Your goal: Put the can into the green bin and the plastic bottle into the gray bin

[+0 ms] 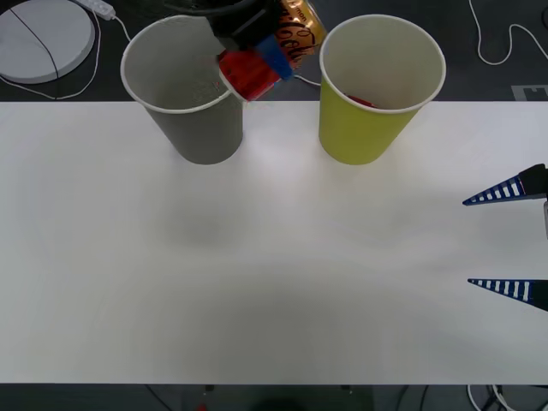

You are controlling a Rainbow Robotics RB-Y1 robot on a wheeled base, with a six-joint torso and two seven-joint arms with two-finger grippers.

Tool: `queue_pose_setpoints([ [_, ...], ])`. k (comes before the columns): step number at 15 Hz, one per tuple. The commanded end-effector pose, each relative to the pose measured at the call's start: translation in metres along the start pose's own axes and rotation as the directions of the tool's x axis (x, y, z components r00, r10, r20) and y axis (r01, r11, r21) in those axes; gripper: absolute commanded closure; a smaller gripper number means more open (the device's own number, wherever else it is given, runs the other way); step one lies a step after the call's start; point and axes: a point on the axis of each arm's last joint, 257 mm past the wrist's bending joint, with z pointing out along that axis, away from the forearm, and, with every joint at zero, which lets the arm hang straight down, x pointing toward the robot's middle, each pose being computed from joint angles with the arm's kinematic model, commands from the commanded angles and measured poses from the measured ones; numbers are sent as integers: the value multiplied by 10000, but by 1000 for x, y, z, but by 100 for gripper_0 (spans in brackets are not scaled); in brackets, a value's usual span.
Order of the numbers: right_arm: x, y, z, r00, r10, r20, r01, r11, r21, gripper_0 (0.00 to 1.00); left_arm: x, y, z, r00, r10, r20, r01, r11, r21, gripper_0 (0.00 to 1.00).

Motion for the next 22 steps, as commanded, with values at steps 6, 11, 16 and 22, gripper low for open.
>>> queue_pose_setpoints([
  [6,0,0,0,10000,0,0,0,10000,0,0,-129,16,42,9923,-984,747,1048,9907,-870,100],
  [11,0,0,0,10000,0,0,0,10000,0,0,-166,23,72,9723,-1674,1629,1879,9749,-1198,100],
  [16,0,0,0,10000,0,0,0,10000,0,0,-171,18,104,9571,-2190,1897,2432,9632,-1149,100],
  [22,0,0,0,10000,0,0,0,10000,0,0,-161,26,125,9581,-1982,2066,2275,9652,-1291,100],
])
